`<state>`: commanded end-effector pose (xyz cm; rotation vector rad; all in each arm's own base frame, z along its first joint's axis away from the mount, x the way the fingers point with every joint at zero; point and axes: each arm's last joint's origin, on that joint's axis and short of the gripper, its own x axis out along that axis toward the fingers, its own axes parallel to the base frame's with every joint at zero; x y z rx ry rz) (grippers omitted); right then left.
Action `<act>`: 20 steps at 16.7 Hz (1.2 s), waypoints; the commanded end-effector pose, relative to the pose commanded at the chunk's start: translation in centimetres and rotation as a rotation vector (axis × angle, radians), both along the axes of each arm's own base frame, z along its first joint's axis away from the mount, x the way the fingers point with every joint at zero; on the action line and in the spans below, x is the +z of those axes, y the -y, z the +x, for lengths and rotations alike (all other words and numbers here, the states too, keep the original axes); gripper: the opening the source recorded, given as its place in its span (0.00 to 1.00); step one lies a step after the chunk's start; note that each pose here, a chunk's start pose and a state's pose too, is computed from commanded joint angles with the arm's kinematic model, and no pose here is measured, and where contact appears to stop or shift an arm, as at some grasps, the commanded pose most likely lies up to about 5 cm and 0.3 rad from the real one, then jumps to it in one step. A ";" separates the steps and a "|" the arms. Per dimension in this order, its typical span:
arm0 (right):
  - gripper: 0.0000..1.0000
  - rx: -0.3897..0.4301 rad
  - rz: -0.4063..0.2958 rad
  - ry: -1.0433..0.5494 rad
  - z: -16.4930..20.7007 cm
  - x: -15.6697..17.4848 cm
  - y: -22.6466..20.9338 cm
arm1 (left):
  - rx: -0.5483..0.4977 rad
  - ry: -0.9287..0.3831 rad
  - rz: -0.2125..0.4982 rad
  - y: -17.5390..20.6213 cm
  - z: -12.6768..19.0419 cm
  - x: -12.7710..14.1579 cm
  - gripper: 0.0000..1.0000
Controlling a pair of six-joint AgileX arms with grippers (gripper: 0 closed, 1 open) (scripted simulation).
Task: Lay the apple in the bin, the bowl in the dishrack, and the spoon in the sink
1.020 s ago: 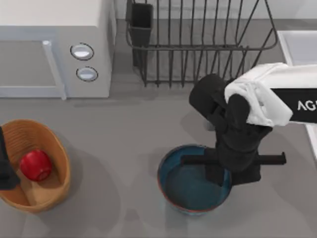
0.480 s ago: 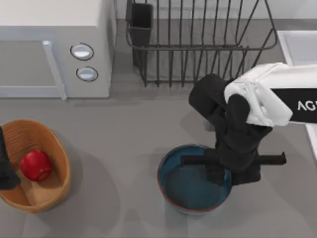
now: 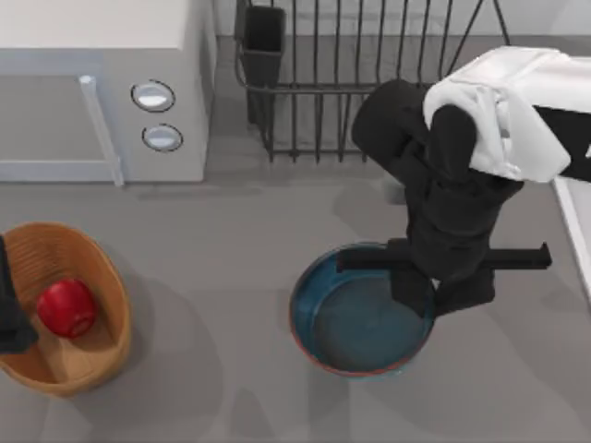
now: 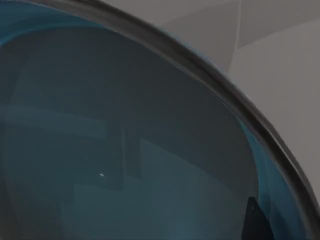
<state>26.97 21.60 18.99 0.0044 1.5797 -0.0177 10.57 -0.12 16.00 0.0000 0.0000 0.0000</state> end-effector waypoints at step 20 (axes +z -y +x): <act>0.00 0.287 0.012 0.828 -1.9 10.9 -5.0 | 0.000 0.000 0.000 0.0 0.0 0.0 1.00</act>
